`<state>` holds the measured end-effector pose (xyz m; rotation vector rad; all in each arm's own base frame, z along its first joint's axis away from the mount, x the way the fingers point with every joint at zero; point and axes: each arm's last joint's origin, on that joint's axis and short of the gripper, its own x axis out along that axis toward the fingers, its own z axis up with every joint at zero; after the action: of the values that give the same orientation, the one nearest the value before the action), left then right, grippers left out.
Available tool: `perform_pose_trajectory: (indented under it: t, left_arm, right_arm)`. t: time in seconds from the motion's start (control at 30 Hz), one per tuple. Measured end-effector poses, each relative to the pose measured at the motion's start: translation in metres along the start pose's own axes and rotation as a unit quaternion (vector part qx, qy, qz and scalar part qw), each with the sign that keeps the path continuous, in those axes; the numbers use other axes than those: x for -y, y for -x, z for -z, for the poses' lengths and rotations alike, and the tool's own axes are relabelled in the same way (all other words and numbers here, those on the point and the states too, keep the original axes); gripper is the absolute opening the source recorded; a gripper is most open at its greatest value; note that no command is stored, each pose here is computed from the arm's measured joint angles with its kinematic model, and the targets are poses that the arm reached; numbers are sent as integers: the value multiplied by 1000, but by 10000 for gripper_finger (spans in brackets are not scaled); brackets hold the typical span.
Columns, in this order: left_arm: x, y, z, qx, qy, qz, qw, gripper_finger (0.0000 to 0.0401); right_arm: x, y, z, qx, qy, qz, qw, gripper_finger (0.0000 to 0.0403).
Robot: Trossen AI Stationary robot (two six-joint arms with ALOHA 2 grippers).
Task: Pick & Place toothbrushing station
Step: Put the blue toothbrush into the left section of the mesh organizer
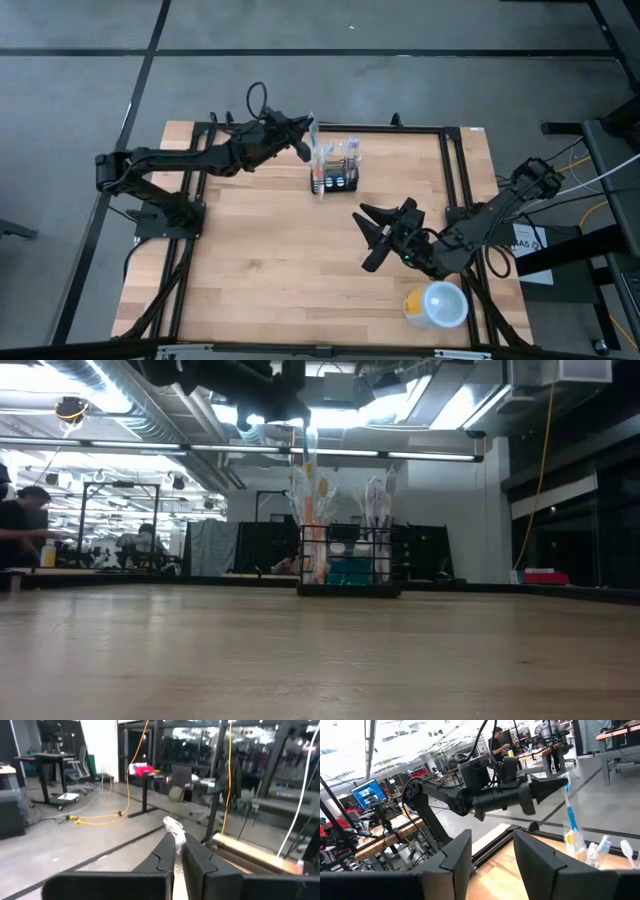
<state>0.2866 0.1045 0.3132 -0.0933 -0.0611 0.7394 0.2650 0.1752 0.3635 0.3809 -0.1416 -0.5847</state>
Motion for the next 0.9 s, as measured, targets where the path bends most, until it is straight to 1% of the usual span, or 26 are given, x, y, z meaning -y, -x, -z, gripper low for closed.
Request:
perform_pose_trajectory:
  t: [0.13, 0.33, 0.43, 0.63, 0.9]
  left_arm:
    - [3, 1, 11, -24, -10, -3, 1000, 8]
    - [-1, 3, 35, -55, 15, -4, 998, 8]
    - [1, 5, 46, -57, 24, 0, 998, 8]
    - [3, -1, 55, -50, 45, 5, 998, 8]
    - [6, -10, 77, -82, 45, 7, 996, 8]
  right_arm:
    - [0, 1, 0, 0, -1, -1, 1000, 149]
    - [-1, 1, -1, 2, -10, -2, 1000, 149]
    - [-1, 1, -2, 4, -15, 1, 1000, 149]
    - [-1, 2, -3, 6, -24, 0, 1000, 149]
    - [-2, 2, -7, 13, -23, -2, 1000, 149]
